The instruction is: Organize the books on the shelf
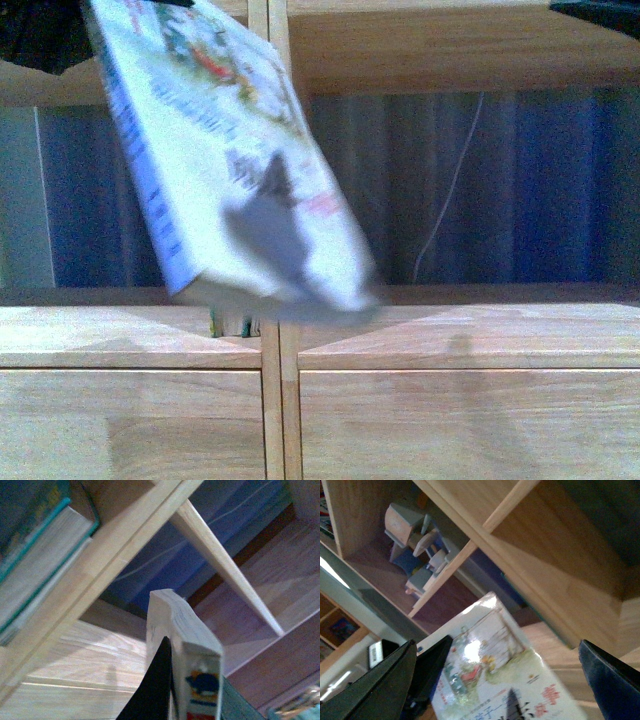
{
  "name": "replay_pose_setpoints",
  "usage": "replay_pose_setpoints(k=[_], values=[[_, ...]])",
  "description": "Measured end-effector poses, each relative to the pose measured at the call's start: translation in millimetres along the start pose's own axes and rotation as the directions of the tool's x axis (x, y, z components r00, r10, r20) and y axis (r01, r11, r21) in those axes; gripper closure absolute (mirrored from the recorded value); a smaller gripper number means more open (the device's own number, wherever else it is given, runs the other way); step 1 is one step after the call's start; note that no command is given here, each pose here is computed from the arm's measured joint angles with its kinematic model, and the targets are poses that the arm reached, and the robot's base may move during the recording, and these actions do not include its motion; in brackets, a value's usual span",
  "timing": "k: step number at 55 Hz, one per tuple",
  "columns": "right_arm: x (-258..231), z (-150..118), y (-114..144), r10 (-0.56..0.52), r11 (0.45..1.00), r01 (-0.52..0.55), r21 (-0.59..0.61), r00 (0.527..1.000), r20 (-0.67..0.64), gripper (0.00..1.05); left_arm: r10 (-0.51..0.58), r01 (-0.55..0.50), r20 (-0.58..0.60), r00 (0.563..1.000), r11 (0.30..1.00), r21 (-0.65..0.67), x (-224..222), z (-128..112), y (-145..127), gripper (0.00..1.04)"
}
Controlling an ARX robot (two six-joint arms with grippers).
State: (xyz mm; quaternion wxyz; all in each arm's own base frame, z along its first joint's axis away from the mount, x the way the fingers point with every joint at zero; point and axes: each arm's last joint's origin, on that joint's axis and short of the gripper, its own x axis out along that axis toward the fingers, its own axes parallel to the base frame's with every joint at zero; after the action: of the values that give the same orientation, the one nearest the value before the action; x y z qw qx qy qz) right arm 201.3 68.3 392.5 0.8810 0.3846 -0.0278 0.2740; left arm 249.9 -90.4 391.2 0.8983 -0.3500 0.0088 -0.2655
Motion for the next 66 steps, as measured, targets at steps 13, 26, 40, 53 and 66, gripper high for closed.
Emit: replay_pose_setpoints(k=[13,26,40,53,66], values=[[-4,-11,-44,-0.134,0.939,0.156,-0.307,0.987,0.092,0.07,0.068,-0.078,0.053,0.996,0.97,0.228,-40,24,-4,0.98],[-14,-30,-65,-0.181,0.828,0.251,-0.501,0.966,0.185,0.07,0.196,-0.227,0.114,0.974,0.852,0.471,-78,21,1,0.98],[-22,-44,-77,-0.191,0.789,0.262,-0.556,0.964,0.183,0.07,0.248,-0.319,0.201,0.948,0.684,0.656,-115,21,6,0.98],[-25,-45,-80,-0.314,0.72,0.37,-0.587,0.928,0.199,0.14,0.274,-0.382,0.267,0.924,0.615,0.69,-138,37,13,0.98],[-65,-68,-106,-0.503,0.576,0.464,-0.673,0.85,0.155,0.49,0.281,-0.411,0.301,0.911,0.577,0.706,-152,48,20,0.98]])
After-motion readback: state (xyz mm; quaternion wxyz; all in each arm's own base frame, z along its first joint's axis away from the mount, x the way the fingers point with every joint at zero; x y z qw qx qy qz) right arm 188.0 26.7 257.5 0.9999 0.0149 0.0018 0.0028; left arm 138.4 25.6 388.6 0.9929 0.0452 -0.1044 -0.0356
